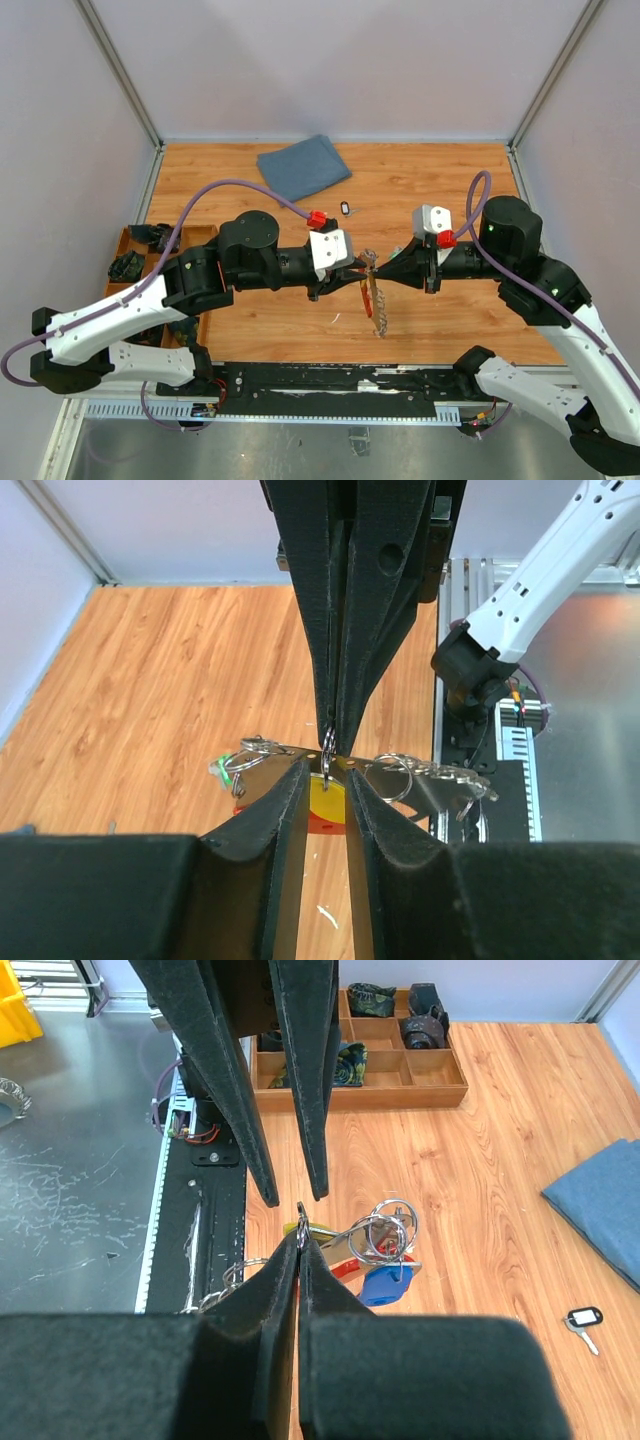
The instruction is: Put the keys on the keyring
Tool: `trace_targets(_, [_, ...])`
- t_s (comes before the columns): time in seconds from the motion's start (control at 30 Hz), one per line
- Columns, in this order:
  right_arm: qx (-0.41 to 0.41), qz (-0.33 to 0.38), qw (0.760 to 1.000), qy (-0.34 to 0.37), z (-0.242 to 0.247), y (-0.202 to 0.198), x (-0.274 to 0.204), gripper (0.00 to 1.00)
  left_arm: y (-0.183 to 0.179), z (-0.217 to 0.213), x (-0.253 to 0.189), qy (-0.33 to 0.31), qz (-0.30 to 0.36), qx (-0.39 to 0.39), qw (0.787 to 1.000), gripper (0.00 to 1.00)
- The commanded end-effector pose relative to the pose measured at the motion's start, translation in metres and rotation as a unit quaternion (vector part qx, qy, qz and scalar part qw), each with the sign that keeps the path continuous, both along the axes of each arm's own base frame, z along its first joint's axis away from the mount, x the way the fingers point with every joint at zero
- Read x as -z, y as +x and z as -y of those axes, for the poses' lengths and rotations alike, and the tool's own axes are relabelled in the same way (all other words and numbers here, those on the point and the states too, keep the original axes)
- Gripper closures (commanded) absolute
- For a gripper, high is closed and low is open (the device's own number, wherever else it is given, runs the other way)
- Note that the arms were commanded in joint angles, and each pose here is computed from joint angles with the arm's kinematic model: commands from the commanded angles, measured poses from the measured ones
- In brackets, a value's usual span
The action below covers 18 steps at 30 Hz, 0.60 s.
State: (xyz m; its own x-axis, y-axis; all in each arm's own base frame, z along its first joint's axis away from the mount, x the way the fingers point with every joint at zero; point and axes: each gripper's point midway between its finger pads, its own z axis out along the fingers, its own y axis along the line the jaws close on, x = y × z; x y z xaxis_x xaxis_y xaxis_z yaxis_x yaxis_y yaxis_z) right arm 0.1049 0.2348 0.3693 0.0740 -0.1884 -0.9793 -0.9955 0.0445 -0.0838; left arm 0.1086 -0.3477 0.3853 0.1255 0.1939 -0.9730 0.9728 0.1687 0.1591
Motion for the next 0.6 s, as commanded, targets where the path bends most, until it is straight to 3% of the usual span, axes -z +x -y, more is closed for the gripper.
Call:
trace_targets(0.0, [0.0, 0.026, 0.999, 0.023, -0.0005, -0.0023, -0.0169, 1.0, -0.0069, 0.0035, -0.0024, -0.006, 0.003, 0.018, 1.0, 0.75])
trace_targets(0.37, [0.004, 0.032, 0.999, 0.033, 0.0, -0.0022, -0.0218, 1.0, -0.0065, 0.008, 0.0033, 0.002, -0.002, 0.021, 1.0, 0.75])
trace_targets(0.57, [0.004, 0.034, 0.999, 0.035, 0.0005, -0.0031, -0.0232, 1.0, -0.004, 0.0077, 0.004, 0.004, 0.001, 0.015, 1.0, 0.84])
